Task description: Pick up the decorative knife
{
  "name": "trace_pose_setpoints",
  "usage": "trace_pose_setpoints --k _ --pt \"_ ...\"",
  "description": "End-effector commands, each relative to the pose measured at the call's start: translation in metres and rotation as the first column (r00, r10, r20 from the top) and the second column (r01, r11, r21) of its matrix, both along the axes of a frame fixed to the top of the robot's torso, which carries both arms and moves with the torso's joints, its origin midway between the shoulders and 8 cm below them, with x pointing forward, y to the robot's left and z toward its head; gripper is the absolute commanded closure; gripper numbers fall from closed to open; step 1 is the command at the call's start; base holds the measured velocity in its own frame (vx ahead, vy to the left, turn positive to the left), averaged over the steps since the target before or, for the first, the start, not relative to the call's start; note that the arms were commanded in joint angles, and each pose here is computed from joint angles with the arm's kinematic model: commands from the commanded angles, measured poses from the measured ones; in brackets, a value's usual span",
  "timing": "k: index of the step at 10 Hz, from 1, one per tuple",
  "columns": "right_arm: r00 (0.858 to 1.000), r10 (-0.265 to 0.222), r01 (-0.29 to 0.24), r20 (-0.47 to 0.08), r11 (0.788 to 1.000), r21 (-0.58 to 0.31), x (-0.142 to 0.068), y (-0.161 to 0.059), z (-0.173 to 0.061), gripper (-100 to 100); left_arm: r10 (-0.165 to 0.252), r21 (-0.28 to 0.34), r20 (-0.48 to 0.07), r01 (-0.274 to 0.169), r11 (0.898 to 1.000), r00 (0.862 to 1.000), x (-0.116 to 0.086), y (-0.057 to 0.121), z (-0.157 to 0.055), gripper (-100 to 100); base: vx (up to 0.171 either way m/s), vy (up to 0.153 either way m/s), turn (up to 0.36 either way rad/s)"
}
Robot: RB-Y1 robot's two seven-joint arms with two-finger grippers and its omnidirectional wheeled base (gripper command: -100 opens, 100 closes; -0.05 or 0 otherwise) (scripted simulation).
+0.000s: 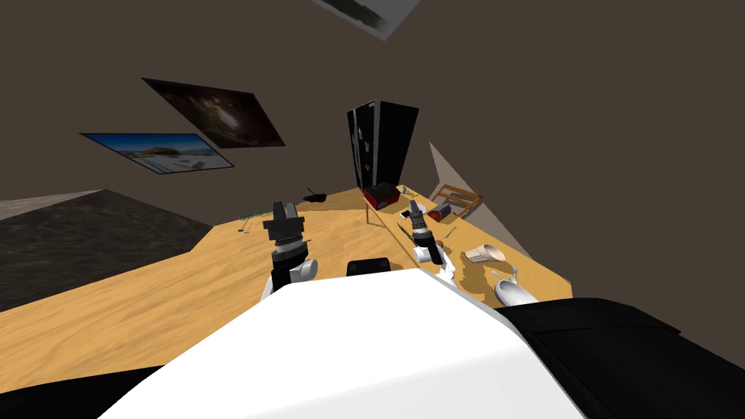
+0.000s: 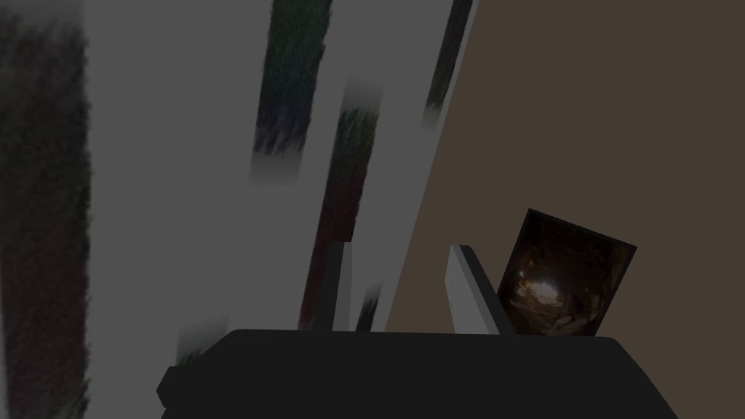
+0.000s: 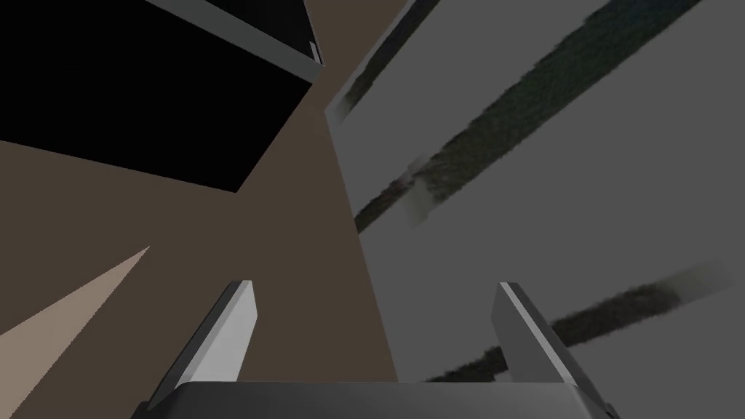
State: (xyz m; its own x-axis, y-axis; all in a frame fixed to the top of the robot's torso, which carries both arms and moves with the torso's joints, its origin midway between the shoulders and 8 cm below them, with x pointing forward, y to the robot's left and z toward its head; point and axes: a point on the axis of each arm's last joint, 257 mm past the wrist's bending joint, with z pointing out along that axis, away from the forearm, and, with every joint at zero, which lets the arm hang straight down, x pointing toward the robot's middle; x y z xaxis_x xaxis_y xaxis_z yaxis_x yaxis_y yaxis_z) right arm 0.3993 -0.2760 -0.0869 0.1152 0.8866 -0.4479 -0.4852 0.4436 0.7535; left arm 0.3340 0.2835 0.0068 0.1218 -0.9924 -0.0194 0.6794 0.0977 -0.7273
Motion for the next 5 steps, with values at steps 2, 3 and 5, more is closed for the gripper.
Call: trace_pose_setpoints --k 2,3,5 --pt "0.999 -0.007 0.003 -0.05 0.997 -0.078 0.01 0.001 -0.022 -100 0.0 0.0 0.0 0.0 1.0 1.0 0.0 0.0 0.0 0 0.032 0.008 0.069" --pt "0.997 -0.01 0.0 -0.077 0.991 -0.131 0.015 0.001 -0.036 -100 0.0 0.0 0.0 0.0 1.0 1.0 0.0 0.0 0.0 0 0.027 0.004 0.074" --pt "0.993 -0.019 -0.003 -0.115 0.983 -0.184 0.02 -0.001 -0.055 -100 0.0 0.0 0.0 0.0 1.0 1.0 0.0 0.0 0.0 0 0.029 0.002 0.072"
